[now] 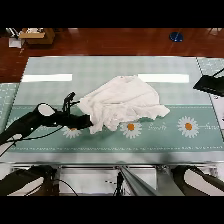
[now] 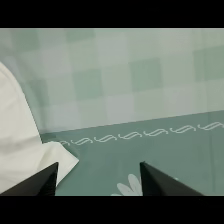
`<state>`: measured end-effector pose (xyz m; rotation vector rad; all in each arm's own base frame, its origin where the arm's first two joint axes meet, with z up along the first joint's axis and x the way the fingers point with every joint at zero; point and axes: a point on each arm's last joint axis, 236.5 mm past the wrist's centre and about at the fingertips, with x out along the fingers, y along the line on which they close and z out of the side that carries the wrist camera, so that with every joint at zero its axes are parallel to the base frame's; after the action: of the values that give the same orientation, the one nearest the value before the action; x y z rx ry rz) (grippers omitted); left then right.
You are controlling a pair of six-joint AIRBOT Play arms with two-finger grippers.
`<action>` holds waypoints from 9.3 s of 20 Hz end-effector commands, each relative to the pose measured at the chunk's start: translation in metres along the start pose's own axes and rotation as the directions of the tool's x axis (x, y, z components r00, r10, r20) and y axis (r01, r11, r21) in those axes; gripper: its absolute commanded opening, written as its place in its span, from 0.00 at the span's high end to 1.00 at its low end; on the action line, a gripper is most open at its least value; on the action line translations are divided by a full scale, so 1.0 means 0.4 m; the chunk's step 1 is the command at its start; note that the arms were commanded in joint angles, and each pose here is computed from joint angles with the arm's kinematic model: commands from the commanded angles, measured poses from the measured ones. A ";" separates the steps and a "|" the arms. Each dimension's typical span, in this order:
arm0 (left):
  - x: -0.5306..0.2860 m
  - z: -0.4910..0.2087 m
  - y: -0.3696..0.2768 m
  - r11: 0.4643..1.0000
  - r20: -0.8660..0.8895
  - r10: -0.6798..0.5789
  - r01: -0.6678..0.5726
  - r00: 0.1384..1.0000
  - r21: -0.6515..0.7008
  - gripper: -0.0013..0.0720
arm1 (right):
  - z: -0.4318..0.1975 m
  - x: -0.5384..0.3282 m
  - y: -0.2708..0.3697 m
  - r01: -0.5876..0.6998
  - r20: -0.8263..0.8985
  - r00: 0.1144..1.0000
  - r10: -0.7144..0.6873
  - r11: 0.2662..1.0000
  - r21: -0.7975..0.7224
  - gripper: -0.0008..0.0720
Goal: Fold the shirts.
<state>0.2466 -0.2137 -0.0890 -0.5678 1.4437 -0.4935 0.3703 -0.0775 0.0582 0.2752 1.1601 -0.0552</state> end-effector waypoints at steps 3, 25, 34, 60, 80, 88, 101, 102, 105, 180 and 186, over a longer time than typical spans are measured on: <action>0.013 -0.026 -0.008 0.999 -0.058 -0.027 0.028 0.998 0.017 0.95 | -0.045 0.066 0.014 -0.054 -0.087 0.995 0.055 0.999 0.005 0.26; -0.035 0.032 -0.083 0.991 -0.013 -0.072 0.073 0.997 0.115 0.95 | -0.198 0.368 0.345 -0.399 -0.087 0.897 0.434 0.878 0.264 0.96; -0.690 0.342 -0.440 0.842 0.521 -0.307 -0.028 0.797 0.539 0.95 | 0.177 -0.265 0.316 -0.446 0.458 0.764 0.454 0.885 -0.133 0.96; -1.095 -0.028 -0.515 0.741 0.651 0.017 -0.447 0.759 0.502 0.95 | -0.044 -0.836 0.262 0.005 0.601 0.793 0.098 0.986 -0.167 0.96; -0.440 0.327 -0.073 0.939 0.452 0.080 -0.220 0.888 0.265 0.95 | 0.203 0.059 0.438 -0.377 0.146 0.915 0.376 0.926 -0.021 0.96; -0.215 0.213 0.090 0.965 0.146 0.159 -0.185 0.976 0.184 0.95 | 0.182 0.272 0.470 -0.342 0.081 0.937 0.341 0.940 -0.004 0.95; -0.215 0.210 0.090 0.961 0.141 0.159 -0.186 0.977 0.206 0.95 | -0.169 0.099 0.132 -0.197 -0.223 0.951 0.215 0.975 0.100 0.44; -0.215 0.210 0.090 0.961 0.141 0.159 -0.186 0.977 0.206 0.95 | -0.213 0.110 0.176 -0.259 -0.203 0.937 0.285 0.955 0.144 0.37; -0.215 0.210 0.090 0.961 0.140 0.159 -0.185 0.977 0.206 0.95 | -0.322 0.161 0.298 -0.382 -0.157 0.890 0.428 0.888 0.254 0.31; -0.992 -0.013 -0.372 0.885 0.670 0.070 -0.356 0.739 0.301 0.96 | -0.137 -0.641 0.323 -0.077 0.173 0.978 0.120 0.968 -0.240 0.96; -0.746 0.353 -0.287 0.943 0.617 -0.122 -0.104 0.777 0.317 0.95 | 0.113 -0.250 0.312 -0.054 0.074 0.995 0.073 0.972 -0.230 0.96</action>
<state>0.3087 -0.0892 0.2608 -0.3015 0.7055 -0.4196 0.3304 0.0282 0.2368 0.1216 1.0466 0.1261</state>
